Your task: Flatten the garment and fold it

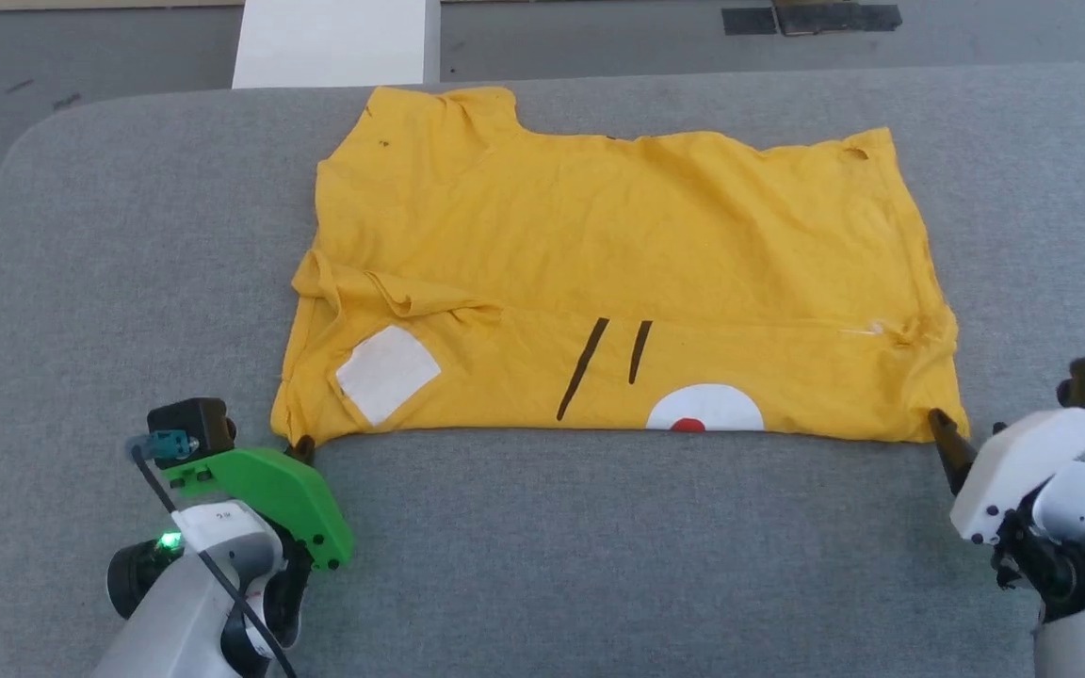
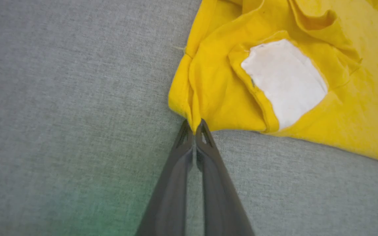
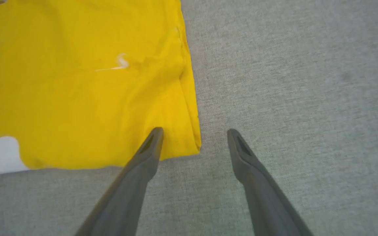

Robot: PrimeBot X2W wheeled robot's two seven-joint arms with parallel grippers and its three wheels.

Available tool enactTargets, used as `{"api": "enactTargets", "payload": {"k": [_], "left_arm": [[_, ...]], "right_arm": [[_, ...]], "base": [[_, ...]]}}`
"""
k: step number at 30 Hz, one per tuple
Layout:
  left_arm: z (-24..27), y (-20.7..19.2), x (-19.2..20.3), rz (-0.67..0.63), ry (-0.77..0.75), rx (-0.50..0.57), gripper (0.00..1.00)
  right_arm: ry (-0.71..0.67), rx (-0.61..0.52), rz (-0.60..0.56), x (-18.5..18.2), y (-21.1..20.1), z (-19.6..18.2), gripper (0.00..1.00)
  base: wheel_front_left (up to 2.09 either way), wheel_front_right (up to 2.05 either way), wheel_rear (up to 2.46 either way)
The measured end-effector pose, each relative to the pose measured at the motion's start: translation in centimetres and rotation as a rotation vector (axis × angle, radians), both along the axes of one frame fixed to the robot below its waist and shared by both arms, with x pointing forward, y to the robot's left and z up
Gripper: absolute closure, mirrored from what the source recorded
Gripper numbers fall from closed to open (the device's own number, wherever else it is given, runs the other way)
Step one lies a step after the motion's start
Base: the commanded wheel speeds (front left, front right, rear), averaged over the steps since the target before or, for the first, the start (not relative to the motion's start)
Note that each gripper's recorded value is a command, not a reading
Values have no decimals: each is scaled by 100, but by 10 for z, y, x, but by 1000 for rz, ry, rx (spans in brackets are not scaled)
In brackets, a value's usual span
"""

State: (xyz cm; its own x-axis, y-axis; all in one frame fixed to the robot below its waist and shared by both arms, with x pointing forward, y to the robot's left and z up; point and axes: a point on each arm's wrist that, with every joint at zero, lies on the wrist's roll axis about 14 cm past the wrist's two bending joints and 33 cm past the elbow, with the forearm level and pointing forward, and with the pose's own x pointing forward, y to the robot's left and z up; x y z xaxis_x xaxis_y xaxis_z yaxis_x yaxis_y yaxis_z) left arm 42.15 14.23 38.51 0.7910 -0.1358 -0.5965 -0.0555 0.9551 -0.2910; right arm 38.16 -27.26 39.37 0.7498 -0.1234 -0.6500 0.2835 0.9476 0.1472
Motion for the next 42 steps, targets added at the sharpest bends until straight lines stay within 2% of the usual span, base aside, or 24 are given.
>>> {"api": "enactTargets", "payload": {"k": [5,6,7,9,10,11,16,20,22,29,33,42], "left_arm": [[-1,0,2,-9,-9,-2,100],[-2,0,2,-9,-7,0,100],[-2,1,2,-8,-9,0,100],[-3,0,3,-11,-13,-2,100],[-3,1,4,-10,-16,-1,100],[-3,1,5,-9,-19,-1,100],[1,2,7,-13,-61,9,100],[23,6,16,-8,-184,46,100],[40,10,12,-9,-266,78,100],[40,11,-29,-44,-220,133,100],[23,7,-62,-78,-81,128,100],[-3,7,-108,-110,144,98,100]], "right_arm": [[157,-6,39,-3,5,-13,0],[180,-2,44,-3,6,-15,30],[199,-2,50,-2,6,-15,53],[221,-5,57,-1,7,-16,75],[225,-7,60,0,7,-15,96],[229,-10,62,0,7,-15,100],[181,-28,72,8,9,-6,100],[10,-65,56,22,5,21,100],[-104,-89,43,18,2,38,100],[-167,-120,10,-12,-8,53,100],[-115,-104,-12,-35,-14,44,100],[176,-23,-57,-97,-20,-15,100]], "base": [[0,0,0],[0,0,0],[0,0,0],[0,0,0],[0,0,0],[0,0,0],[0,0,0],[0,0,0],[0,0,0],[0,0,0],[0,0,0],[0,0,0]]}}
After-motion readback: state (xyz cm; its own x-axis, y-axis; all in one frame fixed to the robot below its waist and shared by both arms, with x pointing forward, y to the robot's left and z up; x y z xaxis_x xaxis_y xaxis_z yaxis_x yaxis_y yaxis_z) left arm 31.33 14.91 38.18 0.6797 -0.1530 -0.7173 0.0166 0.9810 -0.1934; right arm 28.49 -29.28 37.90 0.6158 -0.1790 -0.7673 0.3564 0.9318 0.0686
